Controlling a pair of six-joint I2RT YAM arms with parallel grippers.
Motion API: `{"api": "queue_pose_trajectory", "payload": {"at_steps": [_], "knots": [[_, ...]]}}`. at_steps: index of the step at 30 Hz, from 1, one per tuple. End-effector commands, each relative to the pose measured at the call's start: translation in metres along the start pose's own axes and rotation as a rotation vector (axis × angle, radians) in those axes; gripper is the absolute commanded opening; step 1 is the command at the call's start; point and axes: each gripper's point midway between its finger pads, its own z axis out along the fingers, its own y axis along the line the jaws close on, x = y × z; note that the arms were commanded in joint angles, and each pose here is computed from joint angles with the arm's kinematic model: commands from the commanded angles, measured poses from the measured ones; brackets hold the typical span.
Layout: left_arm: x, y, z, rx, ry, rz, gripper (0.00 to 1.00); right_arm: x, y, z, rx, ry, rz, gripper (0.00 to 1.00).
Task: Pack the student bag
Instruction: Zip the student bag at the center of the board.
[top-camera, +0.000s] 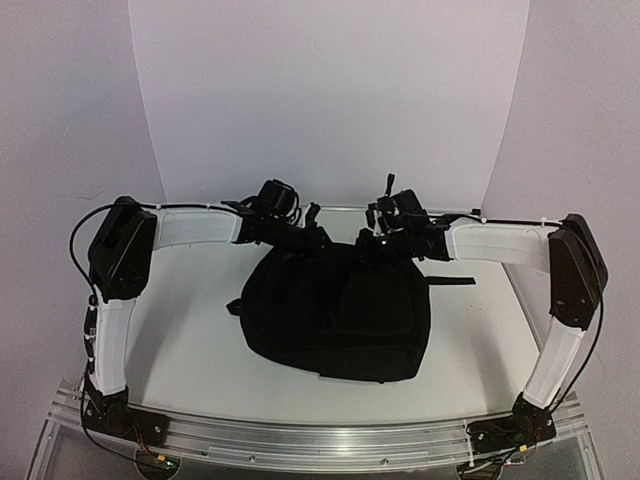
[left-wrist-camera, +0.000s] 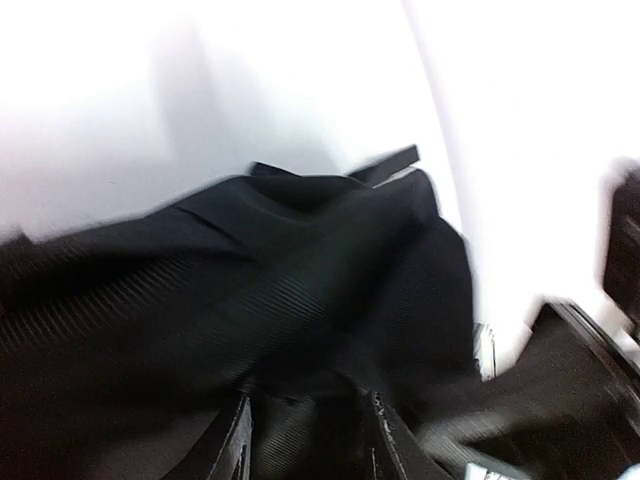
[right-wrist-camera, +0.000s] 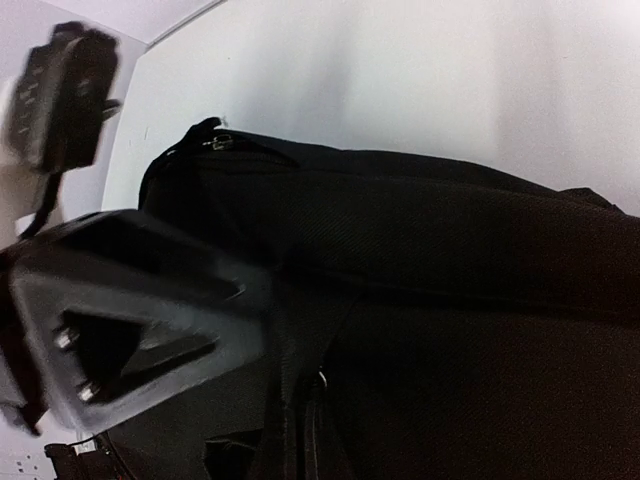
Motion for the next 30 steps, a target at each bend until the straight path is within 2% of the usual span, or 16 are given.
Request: {"api": "queue_pose_trajectory", "payload": {"at_steps": [1,13,19,24,30], "knots": [[-0.024,-0.005,0.009,0.060,-0.058,0.007,0.37,0.008,0.017,-0.011,-0.030,-0.022,-0.003,0.00],[-0.043,0.037,0.015,-0.017,-0.114,-0.039,0.36,0.039,0.046,-0.024,-0.038,-0.034,0.008,0.00],[-0.052,0.048,0.012,-0.034,-0.133,-0.044,0.36,0.063,0.040,-0.028,-0.004,-0.021,0.035,0.00],[-0.053,0.050,0.012,-0.038,-0.136,-0.038,0.35,0.096,0.027,-0.025,0.029,0.037,0.051,0.00],[-0.052,0.053,0.011,-0.049,-0.138,-0.035,0.36,0.138,0.037,-0.035,0.005,0.115,0.052,0.00]]}}
